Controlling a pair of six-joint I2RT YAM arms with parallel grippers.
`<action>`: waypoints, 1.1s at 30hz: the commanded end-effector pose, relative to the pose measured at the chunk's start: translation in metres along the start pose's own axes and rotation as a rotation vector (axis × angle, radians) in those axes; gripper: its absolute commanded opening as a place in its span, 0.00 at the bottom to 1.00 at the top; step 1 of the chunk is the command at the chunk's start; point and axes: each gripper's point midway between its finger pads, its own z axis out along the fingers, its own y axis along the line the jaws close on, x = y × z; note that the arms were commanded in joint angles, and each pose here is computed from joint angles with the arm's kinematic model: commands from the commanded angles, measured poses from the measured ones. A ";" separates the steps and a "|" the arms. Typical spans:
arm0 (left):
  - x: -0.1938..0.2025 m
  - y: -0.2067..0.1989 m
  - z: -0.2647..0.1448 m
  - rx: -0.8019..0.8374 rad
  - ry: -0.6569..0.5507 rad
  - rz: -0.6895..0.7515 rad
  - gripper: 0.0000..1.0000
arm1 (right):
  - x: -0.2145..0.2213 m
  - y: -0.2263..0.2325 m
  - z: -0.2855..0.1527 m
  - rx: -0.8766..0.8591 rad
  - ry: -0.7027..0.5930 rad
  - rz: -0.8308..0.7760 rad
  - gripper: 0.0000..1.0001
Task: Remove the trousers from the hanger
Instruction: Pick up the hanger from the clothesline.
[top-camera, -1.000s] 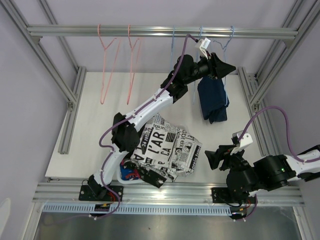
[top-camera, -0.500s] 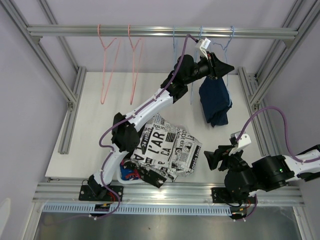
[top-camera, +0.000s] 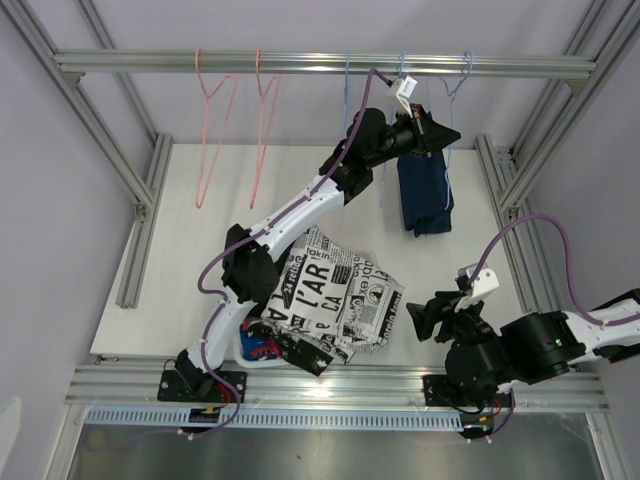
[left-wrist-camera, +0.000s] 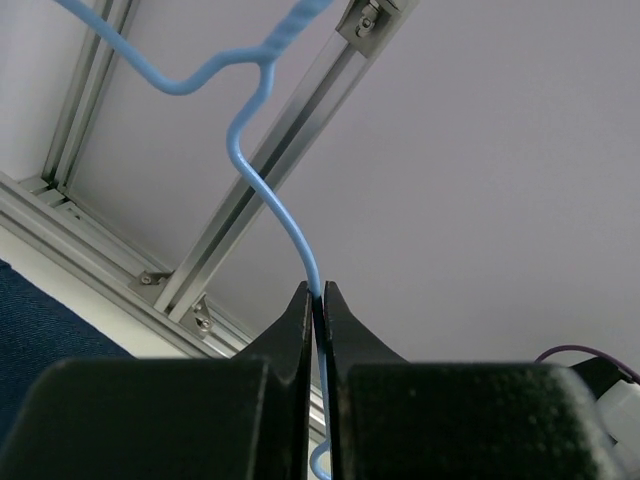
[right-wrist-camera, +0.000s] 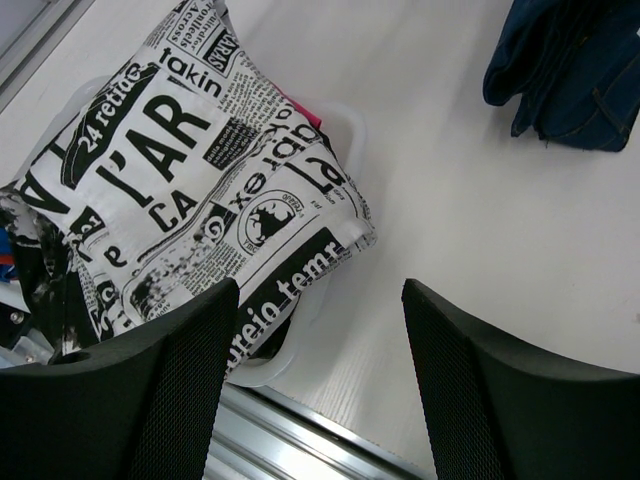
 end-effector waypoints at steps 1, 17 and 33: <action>-0.037 -0.084 -0.016 0.185 -0.033 0.073 0.01 | -0.007 0.001 0.002 0.024 -0.041 0.023 0.72; -0.085 -0.192 -0.070 0.397 -0.073 0.221 0.01 | -0.003 0.007 0.004 0.033 -0.032 -0.031 0.72; -0.100 -0.254 -0.113 0.420 -0.056 0.192 0.01 | -0.006 0.031 -0.007 -0.122 0.027 -0.042 0.72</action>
